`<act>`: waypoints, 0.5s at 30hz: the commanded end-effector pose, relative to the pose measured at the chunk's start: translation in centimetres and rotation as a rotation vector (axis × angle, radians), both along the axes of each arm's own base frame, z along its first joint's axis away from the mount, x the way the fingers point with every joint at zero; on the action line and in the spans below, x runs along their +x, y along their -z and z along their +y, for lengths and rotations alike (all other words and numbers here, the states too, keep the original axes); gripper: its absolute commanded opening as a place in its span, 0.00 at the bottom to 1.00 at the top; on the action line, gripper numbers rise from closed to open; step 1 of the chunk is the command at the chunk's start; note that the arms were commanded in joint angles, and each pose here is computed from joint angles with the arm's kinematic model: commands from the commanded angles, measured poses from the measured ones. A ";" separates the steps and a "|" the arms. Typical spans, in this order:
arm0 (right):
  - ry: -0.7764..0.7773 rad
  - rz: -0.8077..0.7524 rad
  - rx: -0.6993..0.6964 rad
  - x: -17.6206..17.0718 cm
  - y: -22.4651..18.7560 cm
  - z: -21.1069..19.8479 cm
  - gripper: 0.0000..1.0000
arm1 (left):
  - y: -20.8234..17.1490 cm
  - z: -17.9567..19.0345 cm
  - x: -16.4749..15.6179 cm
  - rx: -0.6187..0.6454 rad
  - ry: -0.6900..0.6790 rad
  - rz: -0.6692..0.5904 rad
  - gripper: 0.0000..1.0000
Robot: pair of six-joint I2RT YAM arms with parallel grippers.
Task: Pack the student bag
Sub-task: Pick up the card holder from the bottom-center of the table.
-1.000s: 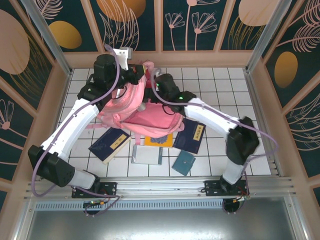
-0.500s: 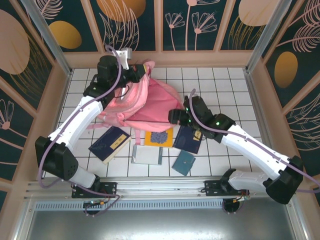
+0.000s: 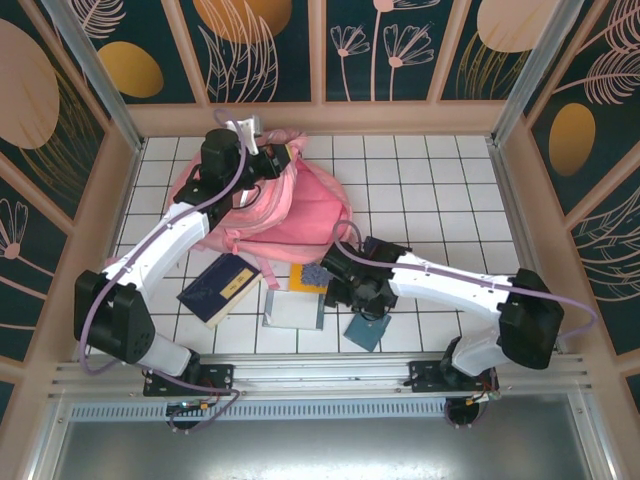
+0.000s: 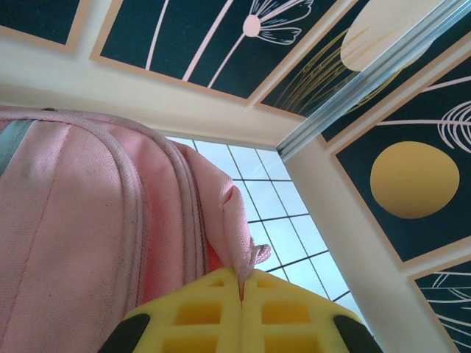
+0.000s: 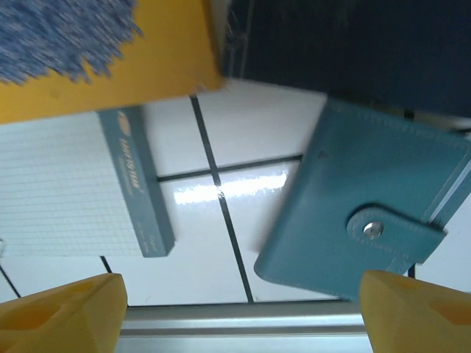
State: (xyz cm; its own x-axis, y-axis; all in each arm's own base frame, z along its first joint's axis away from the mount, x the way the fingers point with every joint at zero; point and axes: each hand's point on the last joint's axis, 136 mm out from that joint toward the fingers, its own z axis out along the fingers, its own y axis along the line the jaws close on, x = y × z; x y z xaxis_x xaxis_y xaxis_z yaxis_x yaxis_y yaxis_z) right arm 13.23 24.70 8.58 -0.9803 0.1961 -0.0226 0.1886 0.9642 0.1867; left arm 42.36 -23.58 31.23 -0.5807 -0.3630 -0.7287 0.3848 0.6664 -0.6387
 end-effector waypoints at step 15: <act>0.145 0.175 -0.295 -2.7 7.0 -4.1 0.79 | -5.4 1.2 -1.3 -0.074 -0.014 -0.143 0.00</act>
